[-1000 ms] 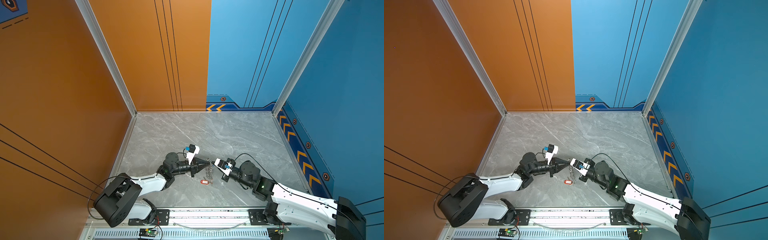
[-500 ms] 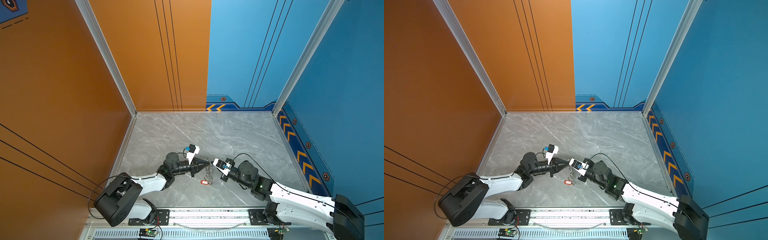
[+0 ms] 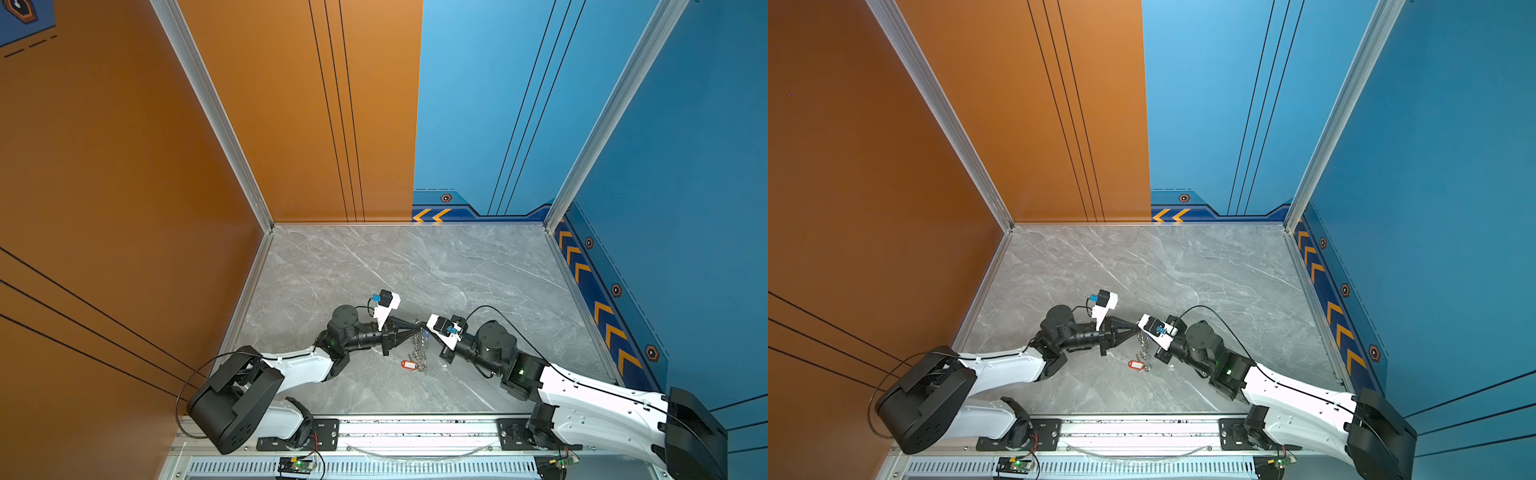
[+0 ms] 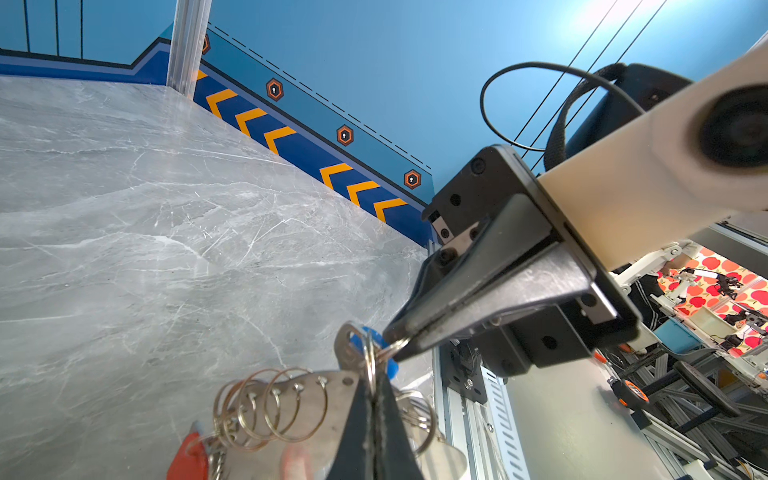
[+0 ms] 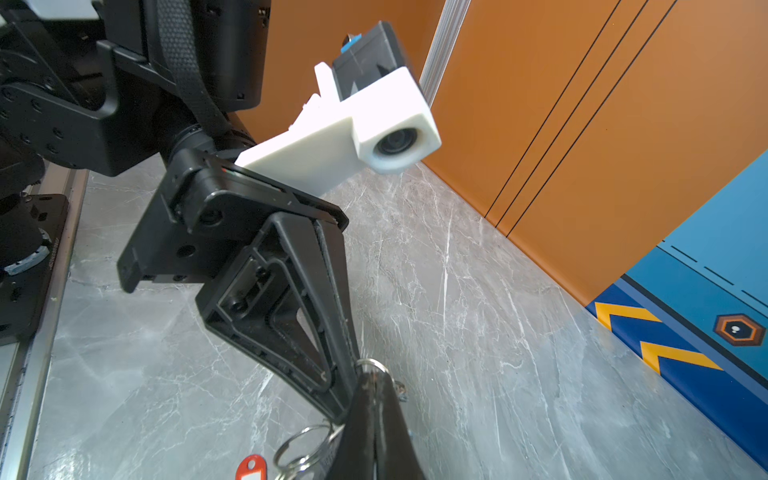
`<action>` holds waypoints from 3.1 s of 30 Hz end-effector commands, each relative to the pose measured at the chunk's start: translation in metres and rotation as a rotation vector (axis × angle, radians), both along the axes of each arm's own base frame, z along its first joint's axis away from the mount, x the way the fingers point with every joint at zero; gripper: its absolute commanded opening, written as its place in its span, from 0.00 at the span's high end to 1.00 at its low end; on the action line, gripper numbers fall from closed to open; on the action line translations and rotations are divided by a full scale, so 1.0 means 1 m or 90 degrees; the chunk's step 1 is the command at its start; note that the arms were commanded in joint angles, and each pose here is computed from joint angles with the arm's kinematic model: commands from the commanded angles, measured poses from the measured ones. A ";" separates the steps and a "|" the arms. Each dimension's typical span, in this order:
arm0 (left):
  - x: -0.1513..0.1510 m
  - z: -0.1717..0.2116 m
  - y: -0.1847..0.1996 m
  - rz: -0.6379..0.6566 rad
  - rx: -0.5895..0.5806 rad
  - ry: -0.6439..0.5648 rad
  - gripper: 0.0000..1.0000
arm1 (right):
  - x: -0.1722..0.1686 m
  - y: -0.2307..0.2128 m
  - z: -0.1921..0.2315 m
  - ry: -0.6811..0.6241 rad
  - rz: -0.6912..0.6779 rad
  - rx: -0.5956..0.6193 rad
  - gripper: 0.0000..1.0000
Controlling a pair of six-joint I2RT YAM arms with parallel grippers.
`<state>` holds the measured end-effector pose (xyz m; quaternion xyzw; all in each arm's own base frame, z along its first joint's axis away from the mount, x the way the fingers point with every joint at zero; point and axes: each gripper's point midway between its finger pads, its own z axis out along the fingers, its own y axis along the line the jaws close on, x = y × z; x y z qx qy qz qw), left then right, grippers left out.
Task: Put the keys on the keyring
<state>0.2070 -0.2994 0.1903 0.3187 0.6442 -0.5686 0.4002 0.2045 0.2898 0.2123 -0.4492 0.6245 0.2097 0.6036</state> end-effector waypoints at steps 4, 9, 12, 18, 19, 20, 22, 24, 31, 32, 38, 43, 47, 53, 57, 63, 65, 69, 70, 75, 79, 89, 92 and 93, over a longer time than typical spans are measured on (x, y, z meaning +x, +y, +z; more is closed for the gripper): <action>0.001 0.023 0.005 0.013 -0.035 -0.065 1.00 | -0.003 -0.012 -0.002 0.004 -0.010 -0.025 1.00; 0.002 0.023 0.005 0.011 -0.035 -0.065 1.00 | -0.005 -0.012 -0.002 0.005 -0.001 -0.023 1.00; -0.001 0.022 0.004 0.001 -0.035 -0.062 1.00 | -0.004 -0.011 -0.001 0.002 -0.002 -0.022 1.00; -0.004 0.023 0.003 -0.012 -0.035 -0.062 1.00 | 0.000 -0.010 0.000 -0.002 -0.009 -0.020 1.00; -0.004 0.023 0.002 -0.014 -0.036 -0.062 1.00 | 0.001 -0.010 0.000 -0.003 -0.010 -0.020 1.00; -0.004 0.023 0.002 -0.015 -0.035 -0.061 1.00 | 0.001 -0.010 0.001 -0.005 -0.011 -0.019 1.00; -0.004 0.023 0.001 -0.018 -0.035 -0.060 1.00 | 0.002 -0.010 0.003 -0.007 -0.016 -0.016 1.00; -0.004 0.023 0.001 -0.018 -0.035 -0.059 1.00 | 0.003 -0.011 0.004 -0.009 -0.019 -0.014 1.00; -0.003 0.020 0.001 -0.016 -0.032 -0.059 1.00 | -0.005 -0.008 0.005 0.011 0.025 -0.016 1.00; -0.003 0.020 0.000 -0.018 -0.032 -0.059 1.00 | -0.005 -0.009 0.003 0.015 0.029 -0.018 1.00; -0.004 0.018 -0.001 -0.026 -0.030 -0.054 1.00 | -0.003 -0.010 0.001 0.017 0.022 -0.019 1.00; -0.007 0.017 -0.005 -0.038 -0.029 -0.052 1.00 | 0.003 -0.010 0.002 0.012 0.005 -0.018 1.00; -0.008 0.018 -0.005 -0.042 -0.030 -0.052 1.00 | 0.005 -0.009 -0.003 0.017 -0.001 -0.024 1.00; -0.010 0.018 -0.005 -0.045 -0.030 -0.052 1.00 | 0.005 -0.008 -0.005 0.020 0.001 -0.026 1.00; -0.008 0.018 -0.005 -0.040 -0.030 -0.053 1.00 | 0.003 -0.010 0.001 0.011 0.000 -0.021 1.00; -0.006 0.017 -0.004 -0.030 -0.029 -0.053 1.00 | -0.002 -0.015 0.005 0.002 0.000 -0.022 1.00; -0.005 0.017 -0.003 -0.026 -0.029 -0.053 1.00 | -0.003 -0.016 0.005 0.000 0.002 -0.020 1.00; -0.006 0.018 -0.004 -0.031 -0.029 -0.053 1.00 | -0.003 -0.015 0.009 -0.006 0.003 -0.012 1.00; -0.006 0.017 -0.004 -0.032 -0.029 -0.053 1.00 | -0.003 -0.013 0.010 -0.006 0.005 -0.011 1.00; -0.006 0.017 -0.004 -0.031 -0.029 -0.052 1.00 | -0.005 -0.009 0.011 -0.007 0.019 -0.009 1.00; -0.007 0.018 -0.004 -0.033 -0.030 -0.053 1.00 | -0.009 -0.010 0.011 -0.008 0.026 -0.004 1.00; -0.028 0.023 -0.001 -0.089 -0.043 -0.110 1.00 | -0.024 -0.017 0.015 0.058 0.114 0.048 1.00; -0.035 0.026 0.005 -0.092 -0.065 -0.149 1.00 | -0.032 -0.015 0.017 0.078 0.154 0.072 1.00; -0.034 0.028 0.007 -0.087 -0.074 -0.159 1.00 | -0.034 -0.016 0.016 0.086 0.162 0.082 1.00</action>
